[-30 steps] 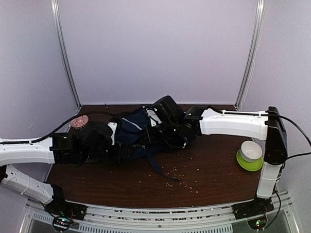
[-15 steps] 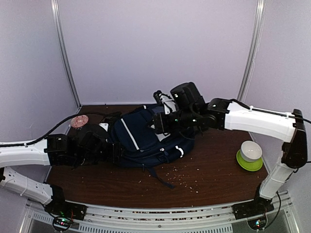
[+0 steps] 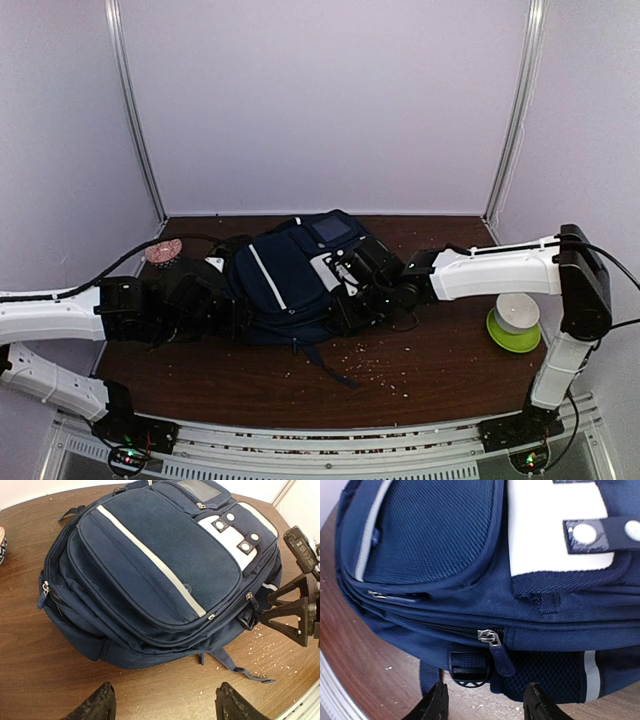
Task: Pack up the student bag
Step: Adjust the student bag at the center of the board.
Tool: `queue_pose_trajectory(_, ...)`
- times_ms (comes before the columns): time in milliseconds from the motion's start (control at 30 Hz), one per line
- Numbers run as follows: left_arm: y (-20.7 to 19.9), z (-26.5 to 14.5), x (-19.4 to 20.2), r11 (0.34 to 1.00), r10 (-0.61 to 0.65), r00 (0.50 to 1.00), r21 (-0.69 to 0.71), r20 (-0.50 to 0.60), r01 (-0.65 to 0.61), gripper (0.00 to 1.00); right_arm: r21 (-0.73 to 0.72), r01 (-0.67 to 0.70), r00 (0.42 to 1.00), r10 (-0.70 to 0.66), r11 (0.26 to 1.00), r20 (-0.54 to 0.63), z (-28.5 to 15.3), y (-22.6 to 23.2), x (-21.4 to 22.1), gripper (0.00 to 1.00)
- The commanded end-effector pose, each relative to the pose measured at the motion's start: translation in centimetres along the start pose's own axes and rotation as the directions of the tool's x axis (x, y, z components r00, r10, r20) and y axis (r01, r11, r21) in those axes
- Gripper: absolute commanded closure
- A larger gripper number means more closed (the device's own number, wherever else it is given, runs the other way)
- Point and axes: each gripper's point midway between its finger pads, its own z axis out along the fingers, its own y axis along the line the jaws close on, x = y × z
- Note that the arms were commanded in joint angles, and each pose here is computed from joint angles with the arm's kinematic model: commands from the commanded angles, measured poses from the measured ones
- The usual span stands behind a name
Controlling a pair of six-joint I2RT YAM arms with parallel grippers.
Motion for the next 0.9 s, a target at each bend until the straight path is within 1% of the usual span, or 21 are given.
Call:
queue_pose_trajectory(0,0.6,-0.5,-0.2,1.0,-0.024,1.0,-0.01,0.013,0.024,0.29,0.05,0.031,0.999,-0.033,0.998,0.041,0.3,-0.4,-0.9,0.47)
queue_pose_trajectory(200,1.2,-0.4,0.5,0.999,-0.041,0.999,-0.018,0.015,0.042,0.29,0.114,0.076,0.997,-0.074,0.991,-0.026,2.3,-1.4,1.1,0.47)
queue_pose_trajectory(300,1.0,-0.1,0.6,0.999,-0.039,0.999,-0.016,0.003,0.039,0.29,0.141,0.093,0.994,-0.084,0.986,-0.066,3.4,-1.6,2.1,0.49)
queue_pose_trajectory(400,0.8,0.1,0.8,0.999,-0.033,0.999,-0.016,-0.006,0.033,0.29,0.168,0.1,0.993,-0.087,0.981,-0.083,3.9,-2.1,2.9,0.53)
queue_pose_trajectory(433,0.8,0.2,0.8,0.999,-0.03,1.0,-0.018,-0.007,0.03,0.29,0.179,0.1,0.993,-0.086,0.979,-0.082,3.9,-2.3,2.9,0.55)
queue_pose_trajectory(500,0.8,0.2,0.8,0.999,-0.026,1.0,-0.021,-0.009,0.026,0.29,0.197,0.103,0.993,-0.088,0.975,-0.083,4.0,-2.7,3.0,0.64)
queue_pose_trajectory(633,0.8,0.4,0.9,0.999,-0.018,1.0,-0.028,-0.011,0.018,0.29,0.238,0.102,0.993,-0.086,0.966,-0.075,4.0,-3.4,2.8,0.94)
queue_pose_trajectory(667,0.8,0.5,1.0,0.999,-0.017,1.0,-0.032,-0.014,0.016,0.29,0.246,0.097,0.994,-0.083,0.965,-0.066,3.8,-3.5,2.7,1.0)
queue_pose_trajectory(800,1.2,1.5,1.5,0.998,-0.013,1.0,-0.054,-0.024,0.012,0.29,0.251,0.034,0.999,-0.039,0.967,0.014,2.2,-4.2,1.4,1.0)
queue_pose_trajectory(867,1.4,2.6,1.7,0.998,-0.034,0.998,-0.05,-0.046,0.032,0.28,0.258,0.0,0.999,-0.014,0.966,0.051,1.1,-4.8,1.0,1.0)
